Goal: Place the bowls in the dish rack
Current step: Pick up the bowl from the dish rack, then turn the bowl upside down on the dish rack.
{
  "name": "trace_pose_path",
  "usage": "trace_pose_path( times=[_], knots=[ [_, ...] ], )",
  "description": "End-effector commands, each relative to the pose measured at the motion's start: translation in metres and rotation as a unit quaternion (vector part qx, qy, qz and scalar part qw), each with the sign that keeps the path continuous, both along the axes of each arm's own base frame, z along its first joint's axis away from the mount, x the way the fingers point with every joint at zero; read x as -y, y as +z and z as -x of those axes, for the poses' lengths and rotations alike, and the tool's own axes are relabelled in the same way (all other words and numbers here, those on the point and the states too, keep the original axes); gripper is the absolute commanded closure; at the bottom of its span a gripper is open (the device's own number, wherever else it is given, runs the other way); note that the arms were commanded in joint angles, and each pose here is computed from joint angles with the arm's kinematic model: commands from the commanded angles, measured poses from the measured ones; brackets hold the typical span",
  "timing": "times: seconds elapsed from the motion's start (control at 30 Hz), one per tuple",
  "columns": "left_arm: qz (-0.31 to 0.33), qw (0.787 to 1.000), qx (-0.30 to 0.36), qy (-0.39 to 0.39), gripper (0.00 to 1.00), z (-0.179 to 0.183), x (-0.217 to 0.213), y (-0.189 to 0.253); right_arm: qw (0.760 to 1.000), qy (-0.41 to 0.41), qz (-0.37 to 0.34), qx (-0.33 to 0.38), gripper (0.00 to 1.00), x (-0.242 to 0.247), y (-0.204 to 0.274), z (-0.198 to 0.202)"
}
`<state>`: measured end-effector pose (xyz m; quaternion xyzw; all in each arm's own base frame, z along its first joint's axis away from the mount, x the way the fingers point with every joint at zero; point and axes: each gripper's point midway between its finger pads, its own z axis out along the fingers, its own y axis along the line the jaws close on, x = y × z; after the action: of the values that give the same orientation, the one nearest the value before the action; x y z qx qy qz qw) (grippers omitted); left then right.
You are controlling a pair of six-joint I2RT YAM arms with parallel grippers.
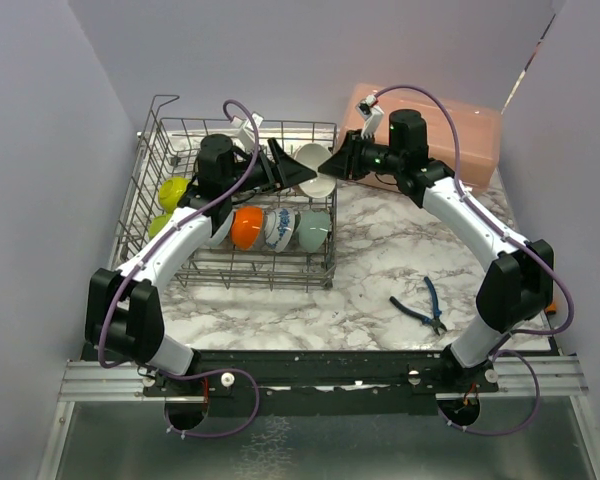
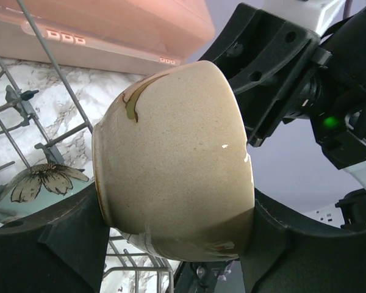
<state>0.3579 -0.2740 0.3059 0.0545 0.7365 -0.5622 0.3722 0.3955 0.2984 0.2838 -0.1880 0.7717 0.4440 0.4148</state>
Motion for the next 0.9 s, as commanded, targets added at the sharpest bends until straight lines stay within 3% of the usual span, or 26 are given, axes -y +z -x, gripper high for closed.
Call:
trace_pose_path(
  times=[0.0, 0.3, 0.6, 0.87],
  knots=[
    [-0.014, 1.0, -0.015, 0.019, 1.0, -0.009, -0.005, -0.018, 0.999, 0.015, -0.027, 0.043, 0.63, -0.008, 0.033, 0.0],
    [-0.082, 0.991, -0.007, 0.108, 1.0, -0.042, -0.045, -0.039, 0.998, -0.039, 0.026, 0.04, 0.23, 0.008, 0.013, -0.018],
    [-0.201, 0.96, 0.009, 0.192, 1.0, -0.074, -0.084, -0.059, 0.985, -0.11, 0.129, 0.009, 0.09, 0.035, -0.034, -0.05],
    [-0.253, 0.942, 0.031, 0.22, 1.0, -0.092, -0.099, -0.052, 0.958, -0.11, 0.262, -0.03, 0.08, 0.051, -0.092, -0.081]
  ],
)
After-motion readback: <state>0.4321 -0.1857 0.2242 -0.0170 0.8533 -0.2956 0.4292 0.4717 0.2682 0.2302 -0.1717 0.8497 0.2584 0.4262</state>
